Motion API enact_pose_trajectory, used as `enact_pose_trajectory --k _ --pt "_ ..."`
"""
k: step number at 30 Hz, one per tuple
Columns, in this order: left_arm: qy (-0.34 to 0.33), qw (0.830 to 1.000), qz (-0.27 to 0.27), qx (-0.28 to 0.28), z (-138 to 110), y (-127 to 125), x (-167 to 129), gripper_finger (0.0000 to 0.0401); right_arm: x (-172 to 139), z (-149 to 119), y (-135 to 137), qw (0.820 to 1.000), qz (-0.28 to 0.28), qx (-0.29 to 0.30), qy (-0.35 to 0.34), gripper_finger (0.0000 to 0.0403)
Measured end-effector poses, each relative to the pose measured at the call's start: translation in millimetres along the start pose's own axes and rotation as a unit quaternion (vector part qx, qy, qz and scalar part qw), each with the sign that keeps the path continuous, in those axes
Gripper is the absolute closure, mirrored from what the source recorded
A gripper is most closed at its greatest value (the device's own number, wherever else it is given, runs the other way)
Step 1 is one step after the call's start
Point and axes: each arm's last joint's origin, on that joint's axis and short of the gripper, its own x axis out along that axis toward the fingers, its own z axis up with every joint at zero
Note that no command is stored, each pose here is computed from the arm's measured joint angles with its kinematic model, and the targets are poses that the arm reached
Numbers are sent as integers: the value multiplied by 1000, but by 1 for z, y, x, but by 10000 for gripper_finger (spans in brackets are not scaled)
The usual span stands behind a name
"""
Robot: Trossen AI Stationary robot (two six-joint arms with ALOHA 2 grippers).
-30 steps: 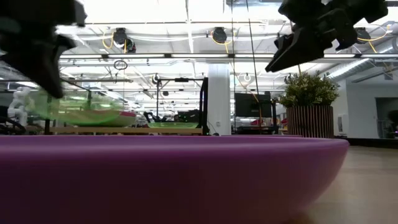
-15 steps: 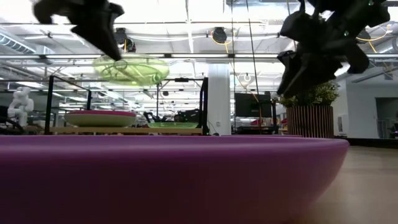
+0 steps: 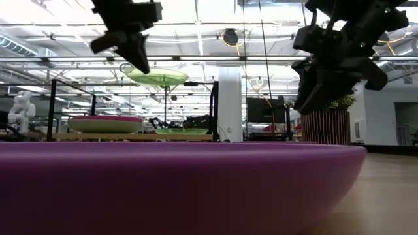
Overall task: Place and stack plates onto a shelf
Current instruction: Stack the left green transparent plate into the green transparent plate on the shelf
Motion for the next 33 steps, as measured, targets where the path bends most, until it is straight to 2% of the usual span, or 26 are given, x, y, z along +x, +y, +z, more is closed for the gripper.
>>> enact_pose_trajectory --k 12,18,28,33 --pt "-75 997 -9 -30 -2 48 30 398 0 0 0 1000 0 0 0 273" --pt "-97 995 -12 -16 -12 50 52 398 0 0 0 1000 0 0 0 273" --pt "-140 990 26 -5 -23 43 80 398 0 0 0 1000 -1 -2 0 273" --pt "-127 991 28 -12 -26 42 100 398 0 1 -1 1000 -2 0 -4 273"
